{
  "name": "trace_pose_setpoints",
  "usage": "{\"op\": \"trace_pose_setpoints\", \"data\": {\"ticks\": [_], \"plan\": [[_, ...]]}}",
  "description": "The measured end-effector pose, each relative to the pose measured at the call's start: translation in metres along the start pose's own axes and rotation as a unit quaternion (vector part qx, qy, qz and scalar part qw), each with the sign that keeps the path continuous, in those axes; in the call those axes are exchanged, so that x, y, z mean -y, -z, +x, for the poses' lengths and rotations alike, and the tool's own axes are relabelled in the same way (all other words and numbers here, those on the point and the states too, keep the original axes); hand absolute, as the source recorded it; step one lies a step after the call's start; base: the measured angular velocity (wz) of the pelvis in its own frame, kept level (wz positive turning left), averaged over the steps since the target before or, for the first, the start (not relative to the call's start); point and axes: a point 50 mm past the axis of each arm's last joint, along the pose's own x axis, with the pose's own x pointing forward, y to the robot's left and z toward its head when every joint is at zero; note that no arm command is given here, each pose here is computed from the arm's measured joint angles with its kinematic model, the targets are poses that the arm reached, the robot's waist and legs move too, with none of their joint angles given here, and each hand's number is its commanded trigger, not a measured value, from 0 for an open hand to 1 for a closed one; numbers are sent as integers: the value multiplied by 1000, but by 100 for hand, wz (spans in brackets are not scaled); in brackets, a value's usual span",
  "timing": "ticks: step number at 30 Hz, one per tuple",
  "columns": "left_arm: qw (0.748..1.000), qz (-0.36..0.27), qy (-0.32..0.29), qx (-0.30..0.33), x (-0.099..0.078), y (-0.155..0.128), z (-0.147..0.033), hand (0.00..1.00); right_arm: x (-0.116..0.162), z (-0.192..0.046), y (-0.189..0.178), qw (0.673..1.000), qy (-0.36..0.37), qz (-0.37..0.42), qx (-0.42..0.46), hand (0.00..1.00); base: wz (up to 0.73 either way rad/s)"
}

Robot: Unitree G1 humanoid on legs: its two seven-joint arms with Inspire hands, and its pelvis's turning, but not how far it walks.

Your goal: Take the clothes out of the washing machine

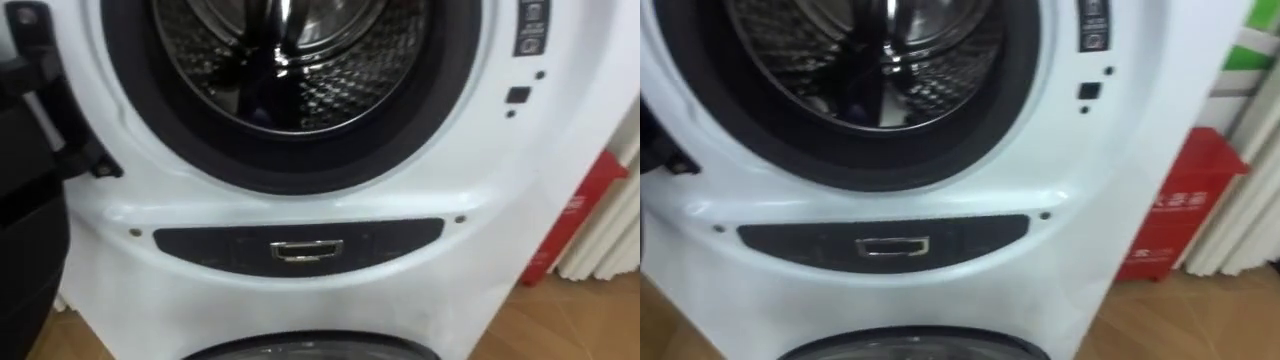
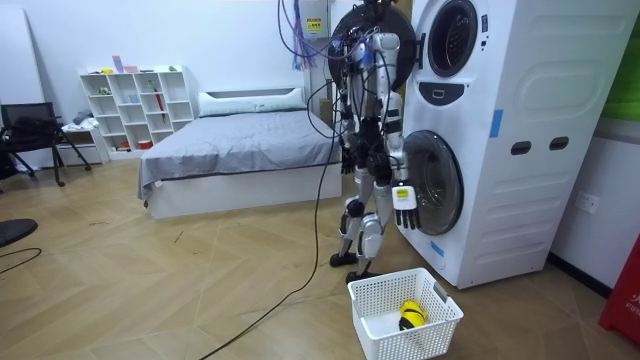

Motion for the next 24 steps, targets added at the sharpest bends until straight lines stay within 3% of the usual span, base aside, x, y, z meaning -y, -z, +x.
{"op": "trace_pose_setpoints", "data": {"ticks": [5, 15, 20, 24], "plan": [[1000, 26, -6, -12, 0, 7, -1, 0, -5, 0, 5, 997, -5, -74, -2, 0, 3], [1000, 28, 12, 3, 8, -7, -1, 0, 12, -2, 7, 995, 11, -101, 9, 0, -16], [993, 40, 51, 103, 33, -69, -3, 0, 18, -3, 7, 995, 21, -94, 18, 0, 23], [984, 75, 86, 137, 51, -90, -7, 0, 6, -1, -6, 993, 10, -114, 39, 0, 12]]}}
